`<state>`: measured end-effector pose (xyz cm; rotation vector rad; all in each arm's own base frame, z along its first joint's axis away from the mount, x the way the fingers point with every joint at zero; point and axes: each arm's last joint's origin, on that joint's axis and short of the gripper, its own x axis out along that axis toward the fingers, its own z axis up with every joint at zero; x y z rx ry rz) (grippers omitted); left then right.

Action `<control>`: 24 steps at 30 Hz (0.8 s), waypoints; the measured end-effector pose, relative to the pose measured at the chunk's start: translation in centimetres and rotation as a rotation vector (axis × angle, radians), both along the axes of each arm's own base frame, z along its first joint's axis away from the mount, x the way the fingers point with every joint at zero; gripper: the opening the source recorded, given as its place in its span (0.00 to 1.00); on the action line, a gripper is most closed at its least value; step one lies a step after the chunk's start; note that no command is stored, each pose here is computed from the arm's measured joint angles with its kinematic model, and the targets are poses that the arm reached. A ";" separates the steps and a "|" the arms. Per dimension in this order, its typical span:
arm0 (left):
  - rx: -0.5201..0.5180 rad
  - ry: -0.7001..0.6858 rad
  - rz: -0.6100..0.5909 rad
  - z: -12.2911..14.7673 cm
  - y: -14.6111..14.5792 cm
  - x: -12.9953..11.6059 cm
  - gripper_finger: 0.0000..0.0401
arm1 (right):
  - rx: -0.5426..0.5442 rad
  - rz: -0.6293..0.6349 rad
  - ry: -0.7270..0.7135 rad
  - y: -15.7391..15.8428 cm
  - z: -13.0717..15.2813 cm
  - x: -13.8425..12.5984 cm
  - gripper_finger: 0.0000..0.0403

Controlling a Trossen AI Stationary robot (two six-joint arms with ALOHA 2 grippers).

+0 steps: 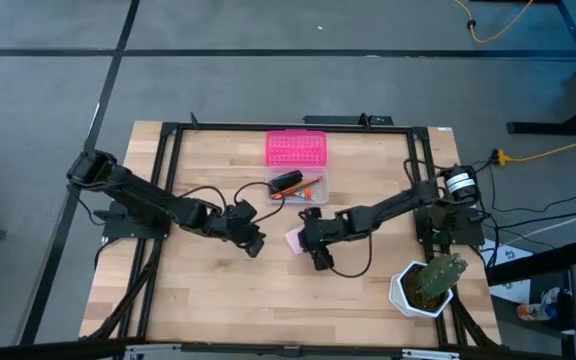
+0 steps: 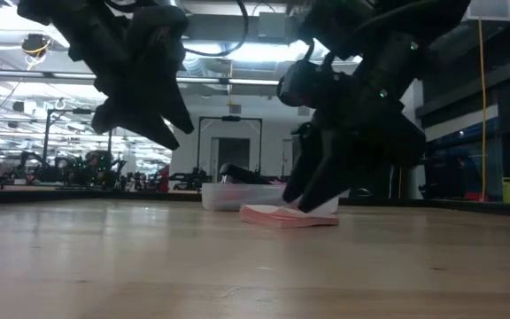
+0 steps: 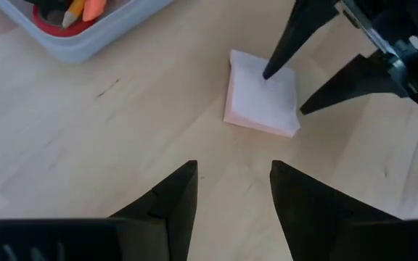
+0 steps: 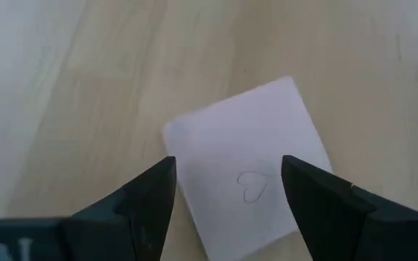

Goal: Pack school essentials
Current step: Put the pink sticky notes into the supply box

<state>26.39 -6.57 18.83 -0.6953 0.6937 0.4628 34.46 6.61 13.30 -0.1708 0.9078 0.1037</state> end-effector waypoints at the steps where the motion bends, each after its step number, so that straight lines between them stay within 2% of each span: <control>1: 0.000 0.000 -0.002 0.0 0.0 0.0 0.41 | -0.031 0.036 0.014 0.0 0.0 0.1 0.62; 3: 0.000 0.000 -0.007 0.1 -0.2 -0.1 0.41 | -0.058 0.088 0.026 -0.1 0.4 0.7 0.62; 8: 0.001 0.007 -0.031 0.0 -0.8 -0.3 0.41 | 0.046 0.153 0.030 -1.4 1.7 1.9 0.62; 10: 0.000 0.007 -0.040 0.0 -1.0 -0.4 0.41 | 0.045 0.179 0.023 -2.1 1.8 2.1 0.62; 19: -0.001 0.007 -0.061 0.0 -1.6 -0.5 0.41 | 0.055 0.284 0.118 -3.4 -0.4 1.9 0.62; 22: 0.000 0.010 -0.061 0.0 -1.5 -0.5 0.41 | 0.068 0.265 0.106 -3.4 -1.2 2.4 0.62; 24: -0.001 0.010 -0.061 0.0 -1.5 -0.5 0.41 | 0.095 0.185 0.122 -3.4 -1.9 2.6 0.62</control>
